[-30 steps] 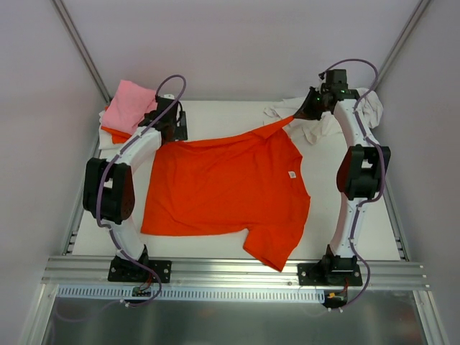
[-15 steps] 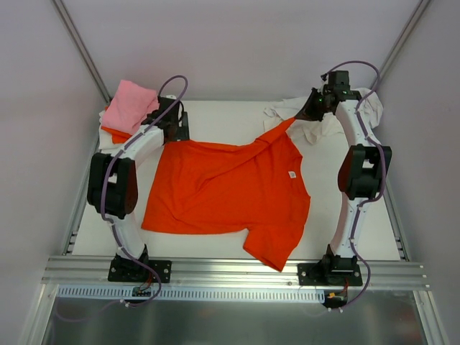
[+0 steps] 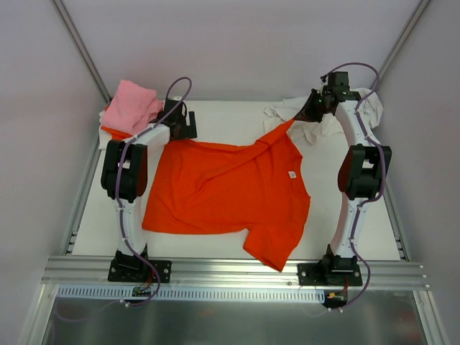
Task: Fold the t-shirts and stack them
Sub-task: Grap the side of the flattened tshirt furthest away from the robot with both arms
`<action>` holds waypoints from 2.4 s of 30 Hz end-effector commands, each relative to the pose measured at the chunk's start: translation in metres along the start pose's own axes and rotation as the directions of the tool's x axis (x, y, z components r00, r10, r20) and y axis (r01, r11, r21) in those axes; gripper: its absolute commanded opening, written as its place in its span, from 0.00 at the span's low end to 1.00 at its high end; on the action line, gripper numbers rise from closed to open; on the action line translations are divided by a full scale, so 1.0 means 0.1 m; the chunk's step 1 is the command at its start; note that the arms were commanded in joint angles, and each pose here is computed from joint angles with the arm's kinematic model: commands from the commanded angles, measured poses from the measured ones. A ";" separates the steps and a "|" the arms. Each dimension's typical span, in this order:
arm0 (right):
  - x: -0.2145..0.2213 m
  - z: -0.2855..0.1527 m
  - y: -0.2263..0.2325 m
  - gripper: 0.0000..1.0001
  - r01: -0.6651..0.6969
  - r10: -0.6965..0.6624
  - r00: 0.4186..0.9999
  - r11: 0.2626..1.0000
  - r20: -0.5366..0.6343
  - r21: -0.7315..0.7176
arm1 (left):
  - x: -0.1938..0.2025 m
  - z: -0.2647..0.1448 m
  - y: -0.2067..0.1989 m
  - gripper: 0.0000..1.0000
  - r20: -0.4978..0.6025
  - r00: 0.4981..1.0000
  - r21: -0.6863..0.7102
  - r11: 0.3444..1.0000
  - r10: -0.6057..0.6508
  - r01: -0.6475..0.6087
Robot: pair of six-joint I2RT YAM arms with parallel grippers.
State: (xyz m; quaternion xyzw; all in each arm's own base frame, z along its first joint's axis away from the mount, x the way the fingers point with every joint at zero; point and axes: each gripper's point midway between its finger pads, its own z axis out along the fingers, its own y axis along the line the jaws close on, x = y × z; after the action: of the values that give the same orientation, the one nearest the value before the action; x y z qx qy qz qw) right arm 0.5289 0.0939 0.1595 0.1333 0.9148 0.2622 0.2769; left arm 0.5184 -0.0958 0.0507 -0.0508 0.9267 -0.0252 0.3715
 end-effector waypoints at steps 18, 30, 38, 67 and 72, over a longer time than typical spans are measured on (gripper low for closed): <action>-0.07 -0.12 0.13 0.00 0.016 -0.015 1.000 0.999 0.025 -0.036 | -0.69 0.04 0.39 0.88 0.008 0.999 0.033 0.999 -0.031 0.031; -0.09 -0.15 0.13 0.00 0.016 -0.015 0.999 0.999 0.036 -0.032 | -0.52 -0.13 0.69 0.86 -0.147 0.964 0.319 0.912 -0.220 0.257; -0.06 -0.16 0.11 0.00 0.020 -0.019 0.999 1.000 0.032 -0.017 | -0.59 -0.27 0.40 0.85 -0.185 0.959 0.455 0.846 -0.214 0.276; -0.12 -0.17 0.18 0.00 0.026 -0.025 0.999 0.999 0.040 -0.033 | -0.17 0.08 0.26 0.82 -0.261 0.953 0.361 0.901 -0.151 0.242; -0.13 -0.17 0.18 0.00 0.024 -0.023 0.999 0.999 0.039 -0.037 | -0.23 0.10 0.31 0.82 -0.231 0.963 0.325 0.922 -0.139 0.211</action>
State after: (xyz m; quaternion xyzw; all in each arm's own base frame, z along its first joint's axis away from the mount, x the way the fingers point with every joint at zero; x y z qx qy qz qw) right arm 0.5279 0.0940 0.1582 0.1355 0.9153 0.2623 0.2740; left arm 0.5269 -0.0708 0.0441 -0.0743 0.9326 -0.2511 0.2483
